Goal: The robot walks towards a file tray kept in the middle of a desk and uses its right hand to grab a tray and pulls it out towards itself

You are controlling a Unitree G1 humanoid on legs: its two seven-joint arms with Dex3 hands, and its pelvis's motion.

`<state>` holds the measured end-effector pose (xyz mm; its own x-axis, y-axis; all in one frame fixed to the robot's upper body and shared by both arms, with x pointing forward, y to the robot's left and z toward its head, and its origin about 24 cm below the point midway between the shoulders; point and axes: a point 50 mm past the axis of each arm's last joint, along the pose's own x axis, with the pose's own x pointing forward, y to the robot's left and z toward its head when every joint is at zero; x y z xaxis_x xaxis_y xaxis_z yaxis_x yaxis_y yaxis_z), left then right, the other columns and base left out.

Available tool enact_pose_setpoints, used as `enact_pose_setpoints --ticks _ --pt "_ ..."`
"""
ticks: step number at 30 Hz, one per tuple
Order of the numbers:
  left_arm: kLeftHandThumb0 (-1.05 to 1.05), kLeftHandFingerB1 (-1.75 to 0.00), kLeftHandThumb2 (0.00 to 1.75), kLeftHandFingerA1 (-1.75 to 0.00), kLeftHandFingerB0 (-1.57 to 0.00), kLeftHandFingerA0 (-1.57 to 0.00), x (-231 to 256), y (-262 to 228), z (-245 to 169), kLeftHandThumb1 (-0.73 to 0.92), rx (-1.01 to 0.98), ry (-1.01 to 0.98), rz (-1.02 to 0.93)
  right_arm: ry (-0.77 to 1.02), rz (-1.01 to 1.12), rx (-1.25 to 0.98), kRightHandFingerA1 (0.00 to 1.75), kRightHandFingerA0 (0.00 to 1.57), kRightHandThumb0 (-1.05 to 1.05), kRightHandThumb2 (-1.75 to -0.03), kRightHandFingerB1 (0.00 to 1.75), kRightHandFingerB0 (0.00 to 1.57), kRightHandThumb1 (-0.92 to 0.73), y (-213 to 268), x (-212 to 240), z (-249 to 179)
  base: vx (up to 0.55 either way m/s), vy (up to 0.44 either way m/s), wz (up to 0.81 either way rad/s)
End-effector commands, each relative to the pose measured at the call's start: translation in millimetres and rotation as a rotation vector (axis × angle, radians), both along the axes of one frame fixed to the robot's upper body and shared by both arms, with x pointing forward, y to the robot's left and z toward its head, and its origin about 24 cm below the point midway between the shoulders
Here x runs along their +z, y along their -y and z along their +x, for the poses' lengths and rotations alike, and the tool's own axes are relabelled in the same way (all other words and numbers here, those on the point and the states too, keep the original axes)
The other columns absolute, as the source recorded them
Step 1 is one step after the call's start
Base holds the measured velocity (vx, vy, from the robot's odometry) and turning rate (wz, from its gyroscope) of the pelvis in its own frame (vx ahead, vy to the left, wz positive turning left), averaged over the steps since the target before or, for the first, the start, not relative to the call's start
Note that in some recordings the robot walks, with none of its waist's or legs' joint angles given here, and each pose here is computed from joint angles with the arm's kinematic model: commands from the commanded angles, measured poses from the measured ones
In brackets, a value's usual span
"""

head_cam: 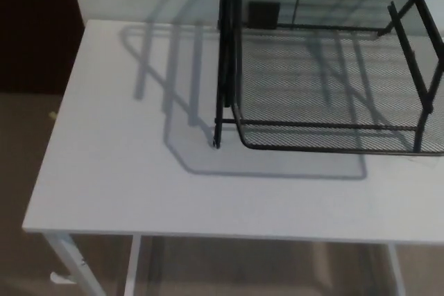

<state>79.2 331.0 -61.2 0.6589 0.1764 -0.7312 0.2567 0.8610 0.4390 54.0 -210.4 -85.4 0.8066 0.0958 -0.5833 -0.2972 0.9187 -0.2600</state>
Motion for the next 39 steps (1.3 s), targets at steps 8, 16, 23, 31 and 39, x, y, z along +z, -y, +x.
enact_pose_setpoints --ticks 8,16,23,31,39 --pt "-0.44 -0.37 0.61 -0.40 -0.34 -0.41 -0.8 16.7 -0.7 0.67 -0.085 0.005 -0.006 0.001 -0.016 0.021 0.40 0.34 -0.47 -0.63 0.34 0.24 -0.77 8.9 9.0 1.8 -0.07 -0.268 -0.03" --pt "-0.43 -0.38 0.60 -0.41 -0.34 -0.43 -5.3 38.5 -3.6 0.66 -0.069 0.032 -0.073 0.007 -0.009 0.015 0.40 0.35 -0.48 -0.63 0.34 0.24 -0.77 6.7 9.5 6.1 -0.01 0.013 -0.03" --pt "-0.44 -0.38 0.59 -0.42 -0.36 -0.45 -10.3 62.3 -1.1 0.66 -0.054 0.084 -0.115 0.028 -0.003 0.014 0.41 0.33 -0.47 -0.63 0.35 0.23 -0.77 3.3 10.0 7.9 -0.01 0.222 0.06" --pt "-0.44 -0.38 0.59 -0.41 -0.36 -0.45 -17.2 71.6 -4.7 0.65 -0.072 0.061 -0.098 0.081 -0.026 0.014 0.39 0.33 -0.48 -0.62 0.34 0.24 -0.77 -0.2 16.3 10.2 0.02 -0.035 0.06" --pt "-0.44 -0.38 0.60 -0.41 -0.36 -0.44 -12.6 63.3 -9.5 0.66 -0.083 0.044 -0.070 0.162 -0.001 0.039 0.37 0.25 -0.50 -0.62 0.34 0.21 -0.76 -7.2 41.8 -5.8 -0.01 -0.084 0.01"
